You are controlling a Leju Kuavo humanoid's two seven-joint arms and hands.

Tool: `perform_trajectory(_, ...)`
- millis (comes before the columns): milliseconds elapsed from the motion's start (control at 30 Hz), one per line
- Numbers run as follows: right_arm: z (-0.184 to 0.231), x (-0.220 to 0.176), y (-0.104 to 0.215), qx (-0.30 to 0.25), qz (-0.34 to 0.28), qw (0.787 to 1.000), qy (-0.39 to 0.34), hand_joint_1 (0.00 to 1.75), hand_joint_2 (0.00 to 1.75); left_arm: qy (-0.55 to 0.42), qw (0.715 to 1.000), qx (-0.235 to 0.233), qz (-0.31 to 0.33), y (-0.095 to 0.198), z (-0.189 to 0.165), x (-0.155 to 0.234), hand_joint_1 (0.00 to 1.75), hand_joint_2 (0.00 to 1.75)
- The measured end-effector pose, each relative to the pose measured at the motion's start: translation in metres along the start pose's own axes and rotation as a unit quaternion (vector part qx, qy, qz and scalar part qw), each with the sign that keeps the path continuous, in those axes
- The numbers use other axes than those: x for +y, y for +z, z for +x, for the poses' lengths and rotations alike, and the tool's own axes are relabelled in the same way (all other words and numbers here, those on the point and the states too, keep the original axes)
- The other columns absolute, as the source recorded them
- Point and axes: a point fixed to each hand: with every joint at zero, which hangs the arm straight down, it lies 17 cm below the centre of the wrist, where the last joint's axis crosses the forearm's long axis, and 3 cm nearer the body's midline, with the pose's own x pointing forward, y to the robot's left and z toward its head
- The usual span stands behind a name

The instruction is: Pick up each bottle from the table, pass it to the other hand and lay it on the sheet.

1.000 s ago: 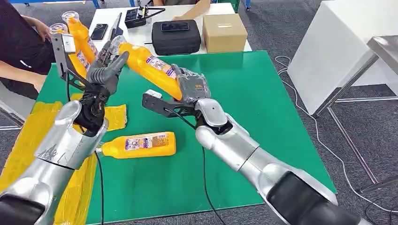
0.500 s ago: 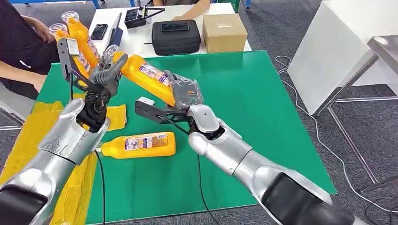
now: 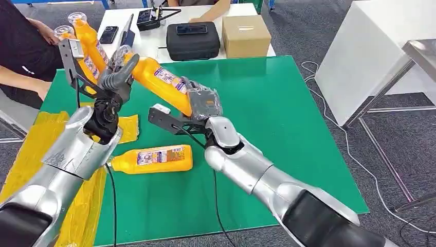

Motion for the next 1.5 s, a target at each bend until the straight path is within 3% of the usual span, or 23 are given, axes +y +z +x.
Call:
perform_trajectory(400,-0.012,-0.001,-0.003,0.018,-0.006,1.000,0.005,1.75,1.75,0.012,0.999,0.018,-0.032,0.013,-0.007,-0.041,0.00,1.75)
perform_trajectory(767,-0.014,-0.004,-0.004,0.023,-0.008,1.000,-0.001,1.75,1.75,0.013,0.999,0.025,-0.043,0.018,-0.014,-0.050,0.00,1.75)
perform_trajectory(933,0.015,-0.017,-0.010,-0.007,-0.020,1.000,-0.003,1.75,1.75,0.015,0.996,0.061,-0.056,0.029,-0.050,-0.064,0.00,1.75)
perform_trajectory(1133,0.020,-0.022,-0.012,-0.013,-0.026,1.000,-0.002,1.75,1.75,0.014,0.996,0.066,-0.059,0.031,-0.056,-0.065,0.00,1.75)
perform_trajectory(1267,0.027,-0.034,-0.012,-0.059,-0.054,0.997,-0.008,1.75,1.75,0.028,0.992,0.100,-0.073,0.042,-0.068,-0.073,0.00,1.75)
perform_trajectory(1500,0.018,-0.039,-0.015,-0.066,-0.059,0.996,-0.014,1.75,1.75,0.021,0.993,0.085,-0.079,0.048,-0.064,-0.071,0.00,1.75)
